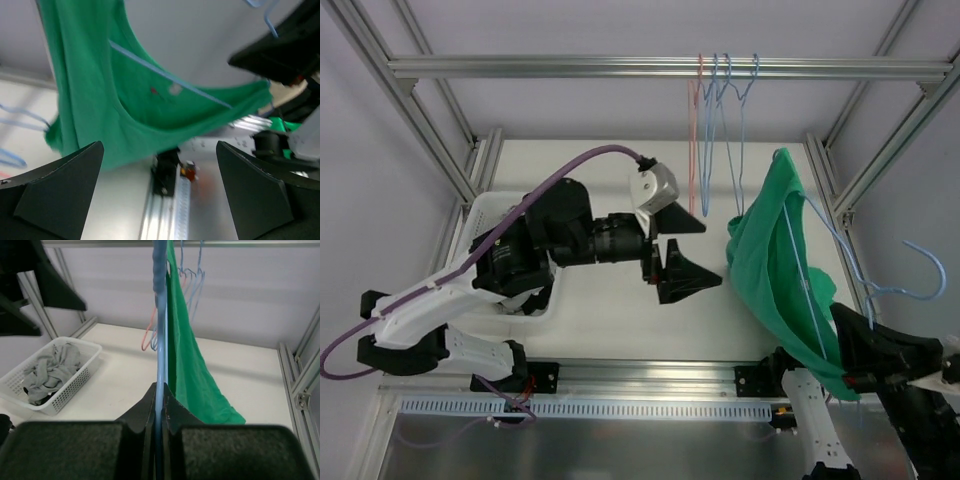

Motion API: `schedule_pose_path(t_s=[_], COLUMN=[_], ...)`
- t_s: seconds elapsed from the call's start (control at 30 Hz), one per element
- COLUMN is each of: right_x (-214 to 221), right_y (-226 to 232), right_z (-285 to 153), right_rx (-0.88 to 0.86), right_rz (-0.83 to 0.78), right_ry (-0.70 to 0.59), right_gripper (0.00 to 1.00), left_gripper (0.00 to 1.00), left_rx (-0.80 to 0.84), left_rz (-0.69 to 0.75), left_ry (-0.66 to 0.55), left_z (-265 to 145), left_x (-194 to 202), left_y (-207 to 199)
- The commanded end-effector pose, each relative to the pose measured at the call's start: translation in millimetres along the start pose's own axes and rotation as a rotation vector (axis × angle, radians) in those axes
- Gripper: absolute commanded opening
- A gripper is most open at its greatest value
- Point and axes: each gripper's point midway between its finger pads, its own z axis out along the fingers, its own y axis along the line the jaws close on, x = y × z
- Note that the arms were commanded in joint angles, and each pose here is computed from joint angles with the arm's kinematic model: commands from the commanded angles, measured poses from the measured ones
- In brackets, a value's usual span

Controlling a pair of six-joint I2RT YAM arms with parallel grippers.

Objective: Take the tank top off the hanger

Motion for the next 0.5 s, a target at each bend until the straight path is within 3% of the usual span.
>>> schedule_pose_path(t_s=[0.0, 0.03, 0.2, 0.3, 0.37, 0.4, 0.43, 0.47], right_x=[-20.3, -25.7, -23.2, -19.8, -19.1, -18.4, -17.4, -17.2], right_y=[-4.9, -3.6, -3.1, -2.7, -3.5, -4.1, -5.0, -7.0], right_z=[-2.8, -6.7, -6.6, -4.2, -4.0, -3.5, -3.5, -2.6], right_rx=[-0.048, -0.097, -0.214, -0.256, -0.274, -0.277, -0.287, -0.284], right_rz=[-0.005, -0.003, 0.002, 0.002, -0.002, -0.004, -0.007, -0.009], right_ry=[-0.028, -0.033, 0.002, 0.021, 0.025, 0.028, 0.032, 0.033], right_gripper=[0.0, 0.0, 0.0, 0.0, 0.0, 0.0, 0.0, 0.0], left_gripper=[0.99, 0.99, 0.98, 0.88, 0.7, 0.55, 0.31, 0.23], left_rx=[-0.114, -0.171, -0.293, -0.385, -0.443, -0.442, -0.444, -0.446], left_rz=[0.186, 0.205, 0.275, 0.299, 0.308, 0.313, 0.313, 0.309], left_ry=[-0.136, -0.173, -0.12, -0.106, -0.105, -0.104, -0.095, -0.099], left_z=[26.0, 26.7, 79.5, 94.9, 99.9, 100.8, 102.5, 100.6], left_x=[-54.6, -71.9, -56.1, -51.4, -50.8, -50.7, -46.7, -47.5], left_y=[12.3, 18.1, 41.3, 58.4, 69.1, 69.2, 69.9, 68.4])
